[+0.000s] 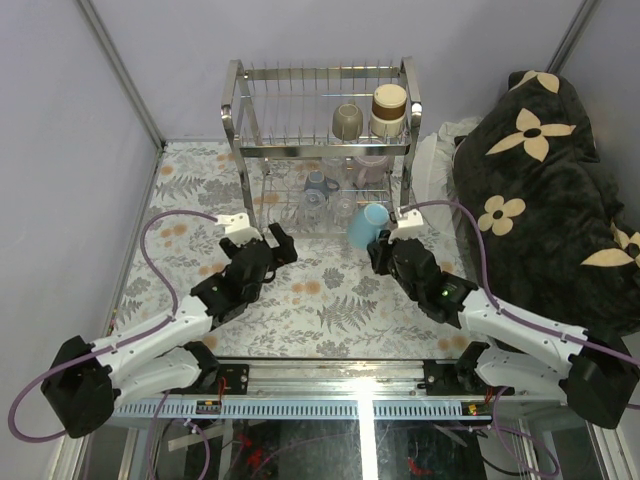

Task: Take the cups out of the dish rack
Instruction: Unload the cup from the dish rack, then place the cup at the corner of the board.

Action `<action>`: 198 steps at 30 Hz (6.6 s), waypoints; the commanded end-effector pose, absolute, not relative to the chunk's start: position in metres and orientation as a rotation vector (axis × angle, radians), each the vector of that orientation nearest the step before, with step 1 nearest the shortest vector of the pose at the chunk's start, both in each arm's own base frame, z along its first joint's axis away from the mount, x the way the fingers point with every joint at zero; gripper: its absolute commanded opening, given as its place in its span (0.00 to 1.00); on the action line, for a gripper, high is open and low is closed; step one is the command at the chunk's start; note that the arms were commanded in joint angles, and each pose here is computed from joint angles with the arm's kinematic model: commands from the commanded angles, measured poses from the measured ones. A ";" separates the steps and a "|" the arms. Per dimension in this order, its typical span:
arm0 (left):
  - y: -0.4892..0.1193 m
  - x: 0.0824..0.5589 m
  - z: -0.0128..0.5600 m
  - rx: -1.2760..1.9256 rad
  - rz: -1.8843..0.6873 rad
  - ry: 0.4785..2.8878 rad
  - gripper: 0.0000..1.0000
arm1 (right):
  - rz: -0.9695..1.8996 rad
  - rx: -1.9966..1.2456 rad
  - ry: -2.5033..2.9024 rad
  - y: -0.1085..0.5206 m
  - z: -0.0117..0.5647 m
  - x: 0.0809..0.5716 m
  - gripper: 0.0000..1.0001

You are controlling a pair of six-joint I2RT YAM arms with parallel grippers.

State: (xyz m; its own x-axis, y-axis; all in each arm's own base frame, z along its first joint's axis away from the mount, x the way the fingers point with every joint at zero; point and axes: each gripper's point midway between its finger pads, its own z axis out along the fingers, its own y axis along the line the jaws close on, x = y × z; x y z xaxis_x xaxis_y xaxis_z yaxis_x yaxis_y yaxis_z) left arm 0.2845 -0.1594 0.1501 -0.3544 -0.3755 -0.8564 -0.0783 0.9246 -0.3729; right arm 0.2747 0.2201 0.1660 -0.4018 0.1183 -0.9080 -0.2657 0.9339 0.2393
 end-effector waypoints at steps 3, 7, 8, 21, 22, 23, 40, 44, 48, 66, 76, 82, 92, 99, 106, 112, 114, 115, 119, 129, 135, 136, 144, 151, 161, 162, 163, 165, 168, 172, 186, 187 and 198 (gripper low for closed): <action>-0.173 0.276 0.166 -0.414 -0.547 1.844 1.00 | 0.790 -0.082 1.736 0.249 0.223 0.254 0.00; -0.194 0.265 0.182 -0.359 -0.717 1.839 1.00 | 0.925 -0.119 1.676 0.257 0.231 0.238 0.00; -0.198 0.262 0.185 -0.347 -0.763 1.834 1.00 | 0.960 -0.125 1.657 0.259 0.233 0.234 0.00; -0.240 0.220 0.220 -0.251 -1.303 1.645 0.99 | 1.338 -0.166 1.434 0.274 0.269 0.190 0.00; -0.242 0.217 0.227 -0.235 -1.350 1.607 0.98 | 1.360 -0.167 1.423 0.275 0.271 0.188 0.00; -0.244 0.213 0.230 -0.222 -1.387 1.588 0.97 | 1.382 -0.168 1.410 0.276 0.274 0.186 0.00; -0.256 0.193 0.265 -0.169 -1.636 1.423 0.79 | 1.554 -0.164 1.361 0.294 0.273 0.174 0.00; -0.259 0.198 0.264 -0.201 -1.650 1.429 0.66 | 1.547 -0.166 1.359 0.295 0.273 0.174 0.00; -0.260 0.200 0.264 -0.227 -1.667 1.422 0.65 | 1.539 -0.176 1.359 0.296 0.274 0.174 0.00; -0.264 0.208 0.276 -0.260 -1.691 1.397 0.35 | 1.505 -0.195 1.380 0.300 0.266 0.175 0.00; -0.268 0.208 0.278 -0.253 -1.707 1.410 0.00 | 1.494 -0.198 1.384 0.300 0.263 0.175 0.00; -0.263 0.208 0.284 -0.248 -1.668 1.402 0.00 | 1.483 -0.195 1.379 0.296 0.263 0.175 0.08; -0.242 0.213 0.289 -0.263 -1.519 1.405 0.00 | 1.422 -0.165 1.394 0.283 0.258 0.177 0.53; -0.216 0.225 0.274 -0.355 -1.296 1.525 0.00 | 1.340 -0.158 1.475 0.279 0.245 0.184 0.56; -0.140 0.231 0.264 -0.602 -0.878 1.640 0.00 | 1.220 -0.173 1.584 0.272 0.233 0.189 0.57; -0.087 0.228 0.266 -0.755 -0.570 1.674 0.00 | 1.109 -0.203 1.661 0.258 0.225 0.189 0.57; -0.073 0.228 0.272 -0.761 -0.457 1.690 0.00 | 1.068 -0.219 1.683 0.254 0.222 0.189 0.58; -0.068 0.229 0.275 -0.768 -0.400 1.701 0.00 | 1.052 -0.221 1.693 0.251 0.220 0.189 0.58; -0.050 0.228 0.292 -0.782 -0.250 1.703 0.00 | 1.020 -0.242 1.703 0.245 0.216 0.187 0.59; -0.035 0.281 0.305 -0.748 -0.084 1.797 0.00 | 0.975 -0.247 1.680 0.228 0.216 0.181 0.59; 0.003 0.325 0.280 -0.859 -0.122 1.866 0.00 | 0.974 -0.237 1.669 0.223 0.217 0.179 0.59; 0.005 0.333 0.275 -0.867 -0.129 1.881 0.00 | 0.975 -0.235 1.668 0.223 0.217 0.179 0.59; 0.050 0.381 0.235 -1.005 -0.085 1.953 0.00 | 0.973 -0.230 1.684 0.224 0.212 0.180 0.59; 0.092 0.420 0.225 -1.079 0.051 1.946 0.00 | 0.963 -0.226 1.706 0.226 0.205 0.182 0.59; 0.112 0.474 0.180 -1.101 0.057 2.016 0.00 | 0.955 -0.232 1.733 0.230 0.197 0.184 0.59; 0.116 0.479 0.177 -1.100 0.084 2.026 0.00 | 0.954 -0.229 1.736 0.229 0.196 0.184 0.59; 0.119 0.485 0.176 -1.091 0.103 2.034 0.00 | 0.953 -0.225 1.735 0.228 0.195 0.185 0.59; 0.125 0.497 0.179 -1.078 0.129 2.031 0.00 | 0.957 -0.217 1.731 0.228 0.194 0.185 0.59; 0.133 0.510 0.173 -1.063 0.152 2.037 0.00 | 0.961 -0.220 1.736 0.231 0.192 0.185 0.59; 0.142 0.525 0.164 -1.057 0.159 2.043 0.00 | 0.970 -0.231 1.748 0.234 0.189 0.185 0.59; 0.149 0.554 0.125 -1.025 0.157 2.117 0.00 | 0.956 -0.227 1.766 0.235 0.183 0.187 0.59; 0.149 0.555 0.121 -1.027 0.156 2.123 0.00 | 0.952 -0.227 1.767 0.235 0.182 0.188 0.59; 0.149 0.561 0.115 -1.029 0.114 2.123 0.24 | 0.944 -0.228 1.782 0.238 0.177 0.190 0.59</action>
State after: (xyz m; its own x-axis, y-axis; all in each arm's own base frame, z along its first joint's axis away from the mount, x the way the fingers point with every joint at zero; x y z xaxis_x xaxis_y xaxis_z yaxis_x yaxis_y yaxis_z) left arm 0.5437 0.1402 0.0971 -0.4297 -0.6508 -0.6260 -0.7267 0.6607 -0.1882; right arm 0.1840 0.2344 0.1598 -0.4634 0.2182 -0.8589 -0.5524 0.6867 0.4725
